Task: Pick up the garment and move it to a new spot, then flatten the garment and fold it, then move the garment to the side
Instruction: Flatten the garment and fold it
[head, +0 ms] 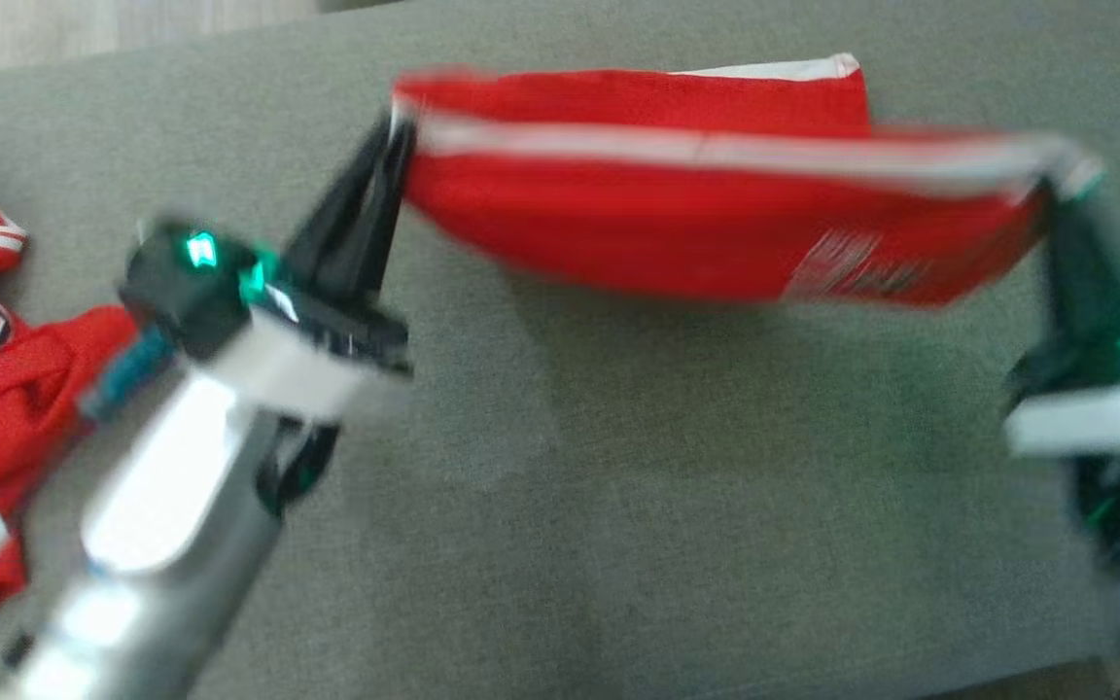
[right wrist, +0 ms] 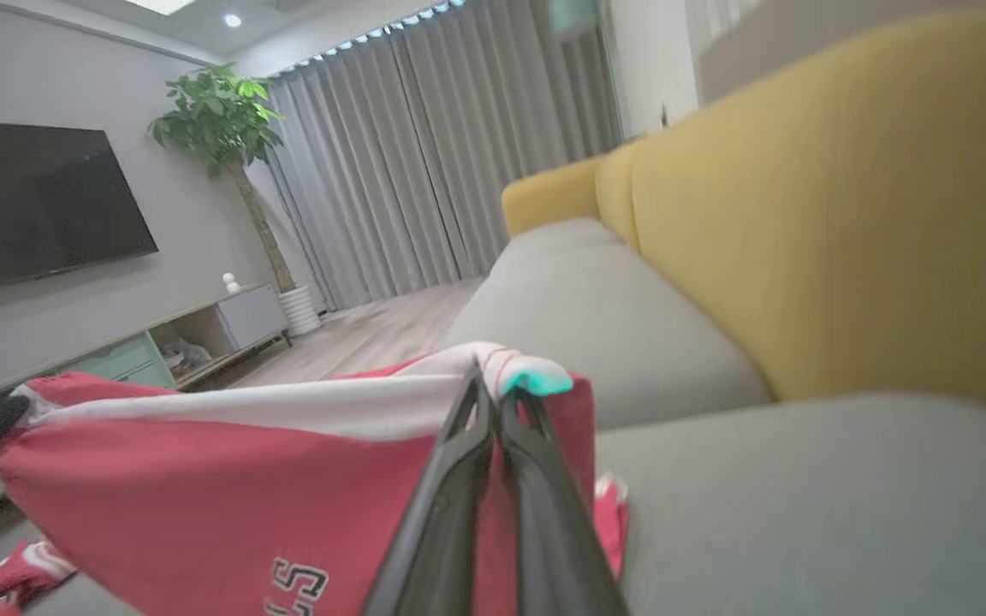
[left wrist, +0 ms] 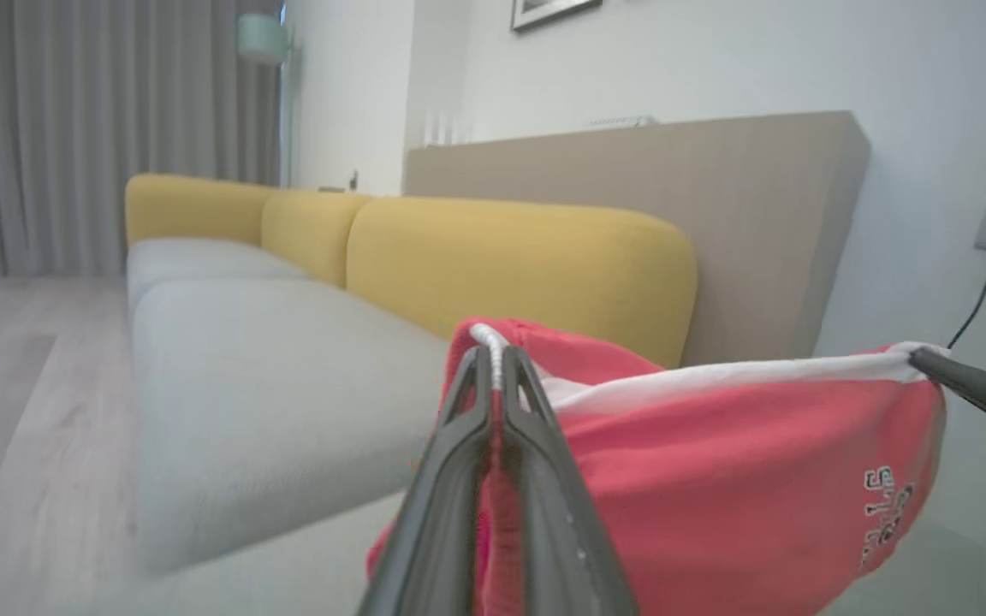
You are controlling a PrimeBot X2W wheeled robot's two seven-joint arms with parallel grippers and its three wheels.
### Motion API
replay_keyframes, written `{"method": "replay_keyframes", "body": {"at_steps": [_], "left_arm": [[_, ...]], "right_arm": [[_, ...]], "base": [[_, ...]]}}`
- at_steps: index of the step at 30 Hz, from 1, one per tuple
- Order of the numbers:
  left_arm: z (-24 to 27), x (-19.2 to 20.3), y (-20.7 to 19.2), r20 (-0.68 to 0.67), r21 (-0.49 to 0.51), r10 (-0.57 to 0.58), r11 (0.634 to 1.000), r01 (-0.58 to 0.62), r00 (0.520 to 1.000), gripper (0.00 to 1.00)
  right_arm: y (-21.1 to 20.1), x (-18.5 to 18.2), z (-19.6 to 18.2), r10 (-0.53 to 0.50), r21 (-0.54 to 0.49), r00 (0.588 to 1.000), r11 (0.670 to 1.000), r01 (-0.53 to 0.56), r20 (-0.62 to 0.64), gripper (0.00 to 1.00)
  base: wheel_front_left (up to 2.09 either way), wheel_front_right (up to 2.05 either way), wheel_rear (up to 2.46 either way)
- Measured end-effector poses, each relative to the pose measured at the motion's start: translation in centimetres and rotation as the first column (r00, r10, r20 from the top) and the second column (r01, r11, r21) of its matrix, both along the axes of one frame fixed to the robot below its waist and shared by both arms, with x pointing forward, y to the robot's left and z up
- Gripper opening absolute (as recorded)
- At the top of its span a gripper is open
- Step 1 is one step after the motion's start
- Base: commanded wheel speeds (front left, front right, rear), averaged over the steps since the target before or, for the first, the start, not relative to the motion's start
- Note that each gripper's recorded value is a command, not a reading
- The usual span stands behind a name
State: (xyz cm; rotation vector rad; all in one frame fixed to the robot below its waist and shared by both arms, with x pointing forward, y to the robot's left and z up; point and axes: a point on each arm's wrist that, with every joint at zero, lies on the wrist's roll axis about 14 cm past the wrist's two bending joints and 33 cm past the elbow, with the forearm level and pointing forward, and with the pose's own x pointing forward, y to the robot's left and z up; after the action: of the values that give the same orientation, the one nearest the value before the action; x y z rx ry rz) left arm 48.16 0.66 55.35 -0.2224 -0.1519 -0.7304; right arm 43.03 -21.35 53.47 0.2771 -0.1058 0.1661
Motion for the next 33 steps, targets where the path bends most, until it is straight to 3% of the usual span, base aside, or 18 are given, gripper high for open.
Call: {"method": "replay_keyframes", "body": {"at_steps": [6,12,19,25,30,33], "left_arm": [[7.6,4.1,-3.1,0.229,0.019,-0.098,0.995,0.096,0.968,0.00],[10.9,9.4,-3.5,0.318,0.063,-0.079,0.996,0.062,0.945,0.00],[15.1,12.4,-3.8,0.403,-0.017,-0.041,0.998,0.053,0.914,0.00],[10.8,10.9,-2.9,0.316,-0.030,-0.057,0.997,0.070,0.947,0.00],[2.1,7.7,-2.2,0.120,-0.002,-0.078,0.997,0.079,0.990,0.00],[-3.0,4.6,-1.7,-0.006,0.024,-0.081,0.996,0.081,0.997,0.00]], "right_arm": [[-1.6,7.1,11.0,0.015,-0.174,0.970,0.984,0.028,0.241,0.00],[-1.9,13.0,15.9,0.011,-0.216,0.941,0.974,0.066,0.337,0.00],[-2.6,17.6,18.8,-0.012,-0.240,0.883,0.961,0.140,0.468,0.00],[-2.3,16.9,16.0,0.009,-0.214,0.903,0.972,0.092,0.430,0.00],[-2.8,13.4,6.2,0.007,-0.197,0.982,0.980,0.030,0.188,0.00],[-2.6,9.6,0.6,0.001,-0.157,1.000,0.988,0.004,0.030,0.00]], "base": [[0.00,0.00,0.00],[0.00,0.00,0.00],[0.00,0.00,0.00],[0.00,0.00,0.00],[0.00,0.00,0.00],[0.00,0.00,0.00]]}}
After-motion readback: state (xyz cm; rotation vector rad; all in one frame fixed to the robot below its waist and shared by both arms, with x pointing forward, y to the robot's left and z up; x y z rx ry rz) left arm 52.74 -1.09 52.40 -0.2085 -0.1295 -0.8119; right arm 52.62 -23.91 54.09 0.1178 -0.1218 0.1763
